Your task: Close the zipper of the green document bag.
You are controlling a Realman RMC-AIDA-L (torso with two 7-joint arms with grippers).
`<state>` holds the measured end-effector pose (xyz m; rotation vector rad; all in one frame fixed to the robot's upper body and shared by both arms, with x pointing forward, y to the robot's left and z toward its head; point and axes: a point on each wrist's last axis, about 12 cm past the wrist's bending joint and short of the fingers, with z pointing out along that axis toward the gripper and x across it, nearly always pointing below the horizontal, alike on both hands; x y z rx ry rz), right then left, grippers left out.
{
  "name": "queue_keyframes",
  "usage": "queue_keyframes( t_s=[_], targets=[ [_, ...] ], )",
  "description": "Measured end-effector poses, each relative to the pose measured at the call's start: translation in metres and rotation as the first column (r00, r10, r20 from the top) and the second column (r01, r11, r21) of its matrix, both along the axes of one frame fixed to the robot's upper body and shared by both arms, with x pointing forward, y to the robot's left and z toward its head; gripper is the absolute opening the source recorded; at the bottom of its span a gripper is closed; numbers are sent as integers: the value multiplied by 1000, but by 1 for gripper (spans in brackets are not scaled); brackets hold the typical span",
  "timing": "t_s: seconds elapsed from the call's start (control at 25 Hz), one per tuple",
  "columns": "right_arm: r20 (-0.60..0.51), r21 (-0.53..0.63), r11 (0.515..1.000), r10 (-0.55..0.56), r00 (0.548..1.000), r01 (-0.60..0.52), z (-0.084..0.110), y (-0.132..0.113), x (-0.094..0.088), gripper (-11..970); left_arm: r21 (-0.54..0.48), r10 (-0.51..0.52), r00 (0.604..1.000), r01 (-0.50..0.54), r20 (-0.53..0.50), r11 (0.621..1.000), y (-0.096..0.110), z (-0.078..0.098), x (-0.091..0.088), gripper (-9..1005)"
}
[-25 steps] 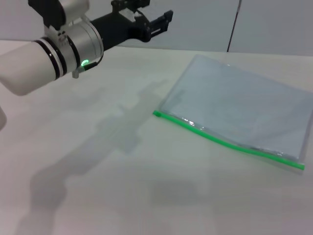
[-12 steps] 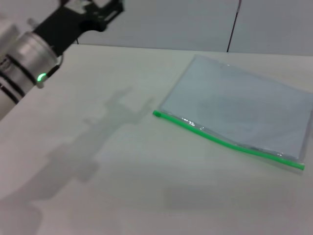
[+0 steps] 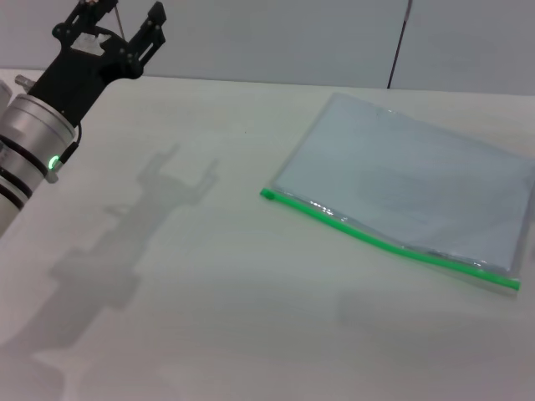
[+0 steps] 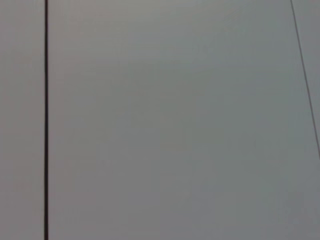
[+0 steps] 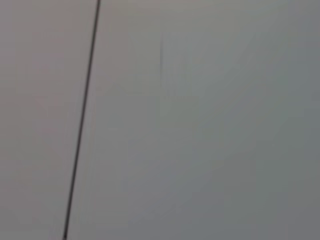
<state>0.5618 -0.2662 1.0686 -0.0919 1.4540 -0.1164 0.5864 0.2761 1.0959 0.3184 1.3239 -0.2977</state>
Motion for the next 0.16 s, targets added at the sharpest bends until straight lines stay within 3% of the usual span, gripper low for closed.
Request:
queue_keyframes(
  t_s=[0.16],
  targets=[
    [-6, 9, 1000, -12, 1000, 12, -1, -1, 3, 573, 0, -5, 1000, 5, -3, 1000, -2, 0, 2, 727]
  ],
)
